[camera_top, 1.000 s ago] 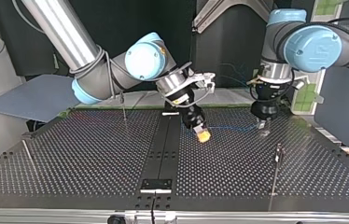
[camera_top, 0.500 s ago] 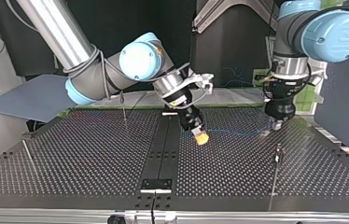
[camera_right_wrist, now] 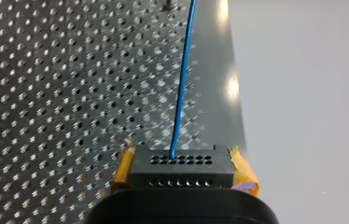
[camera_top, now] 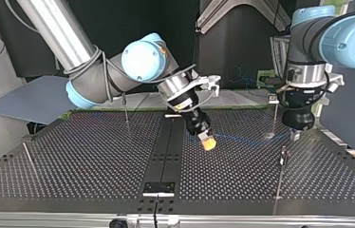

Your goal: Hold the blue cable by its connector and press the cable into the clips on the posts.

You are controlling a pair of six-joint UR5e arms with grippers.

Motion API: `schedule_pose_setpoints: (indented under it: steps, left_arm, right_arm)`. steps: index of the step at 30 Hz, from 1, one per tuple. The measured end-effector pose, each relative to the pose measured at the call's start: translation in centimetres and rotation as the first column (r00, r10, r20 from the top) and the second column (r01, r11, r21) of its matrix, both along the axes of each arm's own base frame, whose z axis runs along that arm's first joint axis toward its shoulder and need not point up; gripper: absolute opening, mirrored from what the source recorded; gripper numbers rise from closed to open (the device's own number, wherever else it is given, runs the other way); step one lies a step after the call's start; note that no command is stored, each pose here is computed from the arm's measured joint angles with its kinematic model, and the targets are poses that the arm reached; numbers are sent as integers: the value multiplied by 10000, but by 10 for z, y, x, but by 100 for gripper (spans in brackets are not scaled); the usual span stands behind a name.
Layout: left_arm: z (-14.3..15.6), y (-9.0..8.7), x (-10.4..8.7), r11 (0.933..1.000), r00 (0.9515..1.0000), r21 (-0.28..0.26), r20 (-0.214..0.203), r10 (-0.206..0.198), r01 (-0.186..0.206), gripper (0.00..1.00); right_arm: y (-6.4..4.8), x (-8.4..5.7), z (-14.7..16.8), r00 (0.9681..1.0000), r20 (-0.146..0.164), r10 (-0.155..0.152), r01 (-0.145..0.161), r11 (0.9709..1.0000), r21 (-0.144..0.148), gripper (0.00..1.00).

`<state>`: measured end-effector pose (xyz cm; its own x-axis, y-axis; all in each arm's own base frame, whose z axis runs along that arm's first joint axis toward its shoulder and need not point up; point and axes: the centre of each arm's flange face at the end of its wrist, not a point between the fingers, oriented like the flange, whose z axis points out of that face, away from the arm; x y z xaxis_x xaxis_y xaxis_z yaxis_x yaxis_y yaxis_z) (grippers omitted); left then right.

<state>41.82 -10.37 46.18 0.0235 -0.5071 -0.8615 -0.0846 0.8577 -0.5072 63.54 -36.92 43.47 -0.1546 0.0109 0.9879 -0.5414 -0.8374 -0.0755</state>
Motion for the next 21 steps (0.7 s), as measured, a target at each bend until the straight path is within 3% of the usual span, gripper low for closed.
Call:
schedule_pose_setpoints:
  steps: [9,21]
  left_arm:
    - [0,8,16,9994,9992,-272,348,-209,219,1]
    - [-4,22,37,9987,9986,-486,519,-138,163,1]
  right_arm:
    - [-2,2,10,9997,259,40,-41,10000,55,0]
    - [-11,6,-3,9998,177,91,-94,9998,184,0]
